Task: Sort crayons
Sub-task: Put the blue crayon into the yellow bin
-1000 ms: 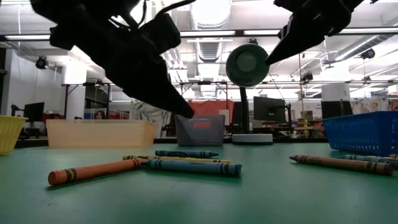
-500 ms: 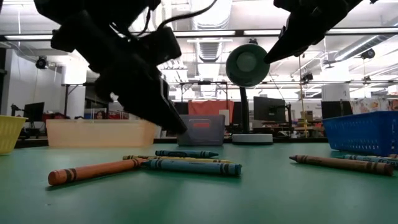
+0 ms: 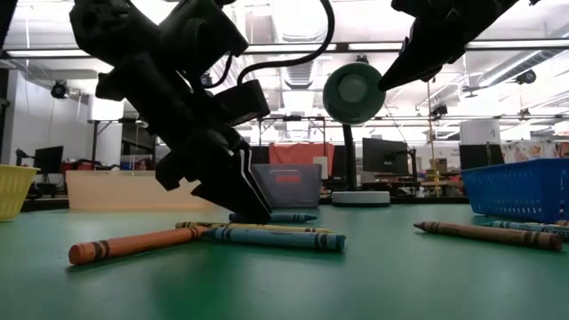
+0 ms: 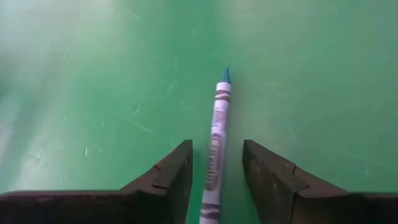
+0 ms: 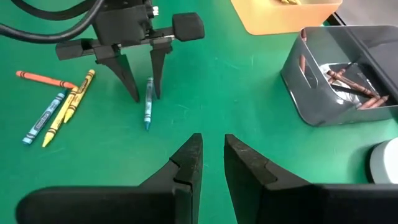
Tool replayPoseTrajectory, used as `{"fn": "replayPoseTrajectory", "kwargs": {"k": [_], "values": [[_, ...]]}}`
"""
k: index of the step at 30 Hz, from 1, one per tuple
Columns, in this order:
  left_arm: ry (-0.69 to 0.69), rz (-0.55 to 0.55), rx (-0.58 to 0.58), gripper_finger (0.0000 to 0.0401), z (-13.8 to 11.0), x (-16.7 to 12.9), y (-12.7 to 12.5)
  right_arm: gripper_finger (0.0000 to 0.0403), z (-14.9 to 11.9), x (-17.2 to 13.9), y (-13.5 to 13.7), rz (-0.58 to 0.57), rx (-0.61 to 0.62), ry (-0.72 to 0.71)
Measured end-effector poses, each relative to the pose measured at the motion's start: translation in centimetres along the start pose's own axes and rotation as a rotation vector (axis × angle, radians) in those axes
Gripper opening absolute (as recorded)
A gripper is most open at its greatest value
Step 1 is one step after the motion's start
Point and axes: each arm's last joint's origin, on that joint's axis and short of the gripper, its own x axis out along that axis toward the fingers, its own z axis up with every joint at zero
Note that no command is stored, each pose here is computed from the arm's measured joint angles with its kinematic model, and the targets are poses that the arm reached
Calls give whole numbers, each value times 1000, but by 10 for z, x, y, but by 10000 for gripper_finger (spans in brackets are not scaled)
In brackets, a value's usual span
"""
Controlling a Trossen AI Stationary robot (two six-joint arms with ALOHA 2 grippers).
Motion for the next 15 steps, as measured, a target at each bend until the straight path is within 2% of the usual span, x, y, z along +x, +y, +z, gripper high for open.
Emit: {"fn": "replayPoseTrajectory", "kwargs": {"k": [5,11,15], "values": [[11,11,3,96,-3,4,0,57,0,0,0,-1,-11,1],[17,5,3,11,-4,3,-1,57,0,0,0,-1,-11,1],[15,-3,-5,8,2,-6,0,57,0,0,0,-1,-11,0]]}}
